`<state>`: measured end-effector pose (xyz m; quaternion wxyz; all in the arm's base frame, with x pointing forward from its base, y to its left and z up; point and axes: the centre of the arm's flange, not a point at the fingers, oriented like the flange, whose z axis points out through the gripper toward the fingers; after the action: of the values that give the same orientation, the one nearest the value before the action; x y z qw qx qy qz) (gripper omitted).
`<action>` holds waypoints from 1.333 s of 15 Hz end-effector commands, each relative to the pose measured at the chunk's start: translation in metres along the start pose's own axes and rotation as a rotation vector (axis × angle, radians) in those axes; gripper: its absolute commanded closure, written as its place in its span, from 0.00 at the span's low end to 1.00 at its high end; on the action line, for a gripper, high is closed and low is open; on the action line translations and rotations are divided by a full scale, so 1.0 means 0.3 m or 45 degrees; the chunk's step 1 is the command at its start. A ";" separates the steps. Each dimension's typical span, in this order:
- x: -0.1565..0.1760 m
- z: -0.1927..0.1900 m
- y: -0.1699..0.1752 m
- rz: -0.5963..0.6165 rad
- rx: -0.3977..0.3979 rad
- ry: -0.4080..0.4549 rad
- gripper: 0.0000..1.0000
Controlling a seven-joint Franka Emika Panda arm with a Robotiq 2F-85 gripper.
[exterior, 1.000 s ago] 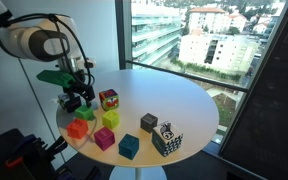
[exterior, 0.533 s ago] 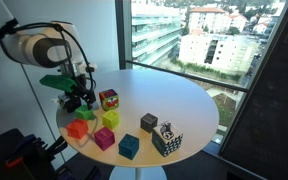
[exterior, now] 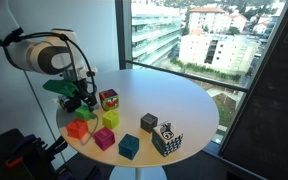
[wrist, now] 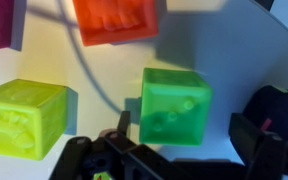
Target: Pick up the green block and put it on the lime green block
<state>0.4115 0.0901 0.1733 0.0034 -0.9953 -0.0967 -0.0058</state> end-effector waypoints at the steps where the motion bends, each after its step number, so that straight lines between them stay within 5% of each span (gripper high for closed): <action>1: 0.034 0.030 0.003 0.027 -0.036 0.008 0.26; 6: 0.046 -0.014 0.034 0.061 -0.048 -0.043 0.66; 20: 0.121 -0.254 0.188 0.164 -0.085 -0.118 0.69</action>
<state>0.4477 0.0527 0.2292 -0.0246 -0.9981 -0.0444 0.0349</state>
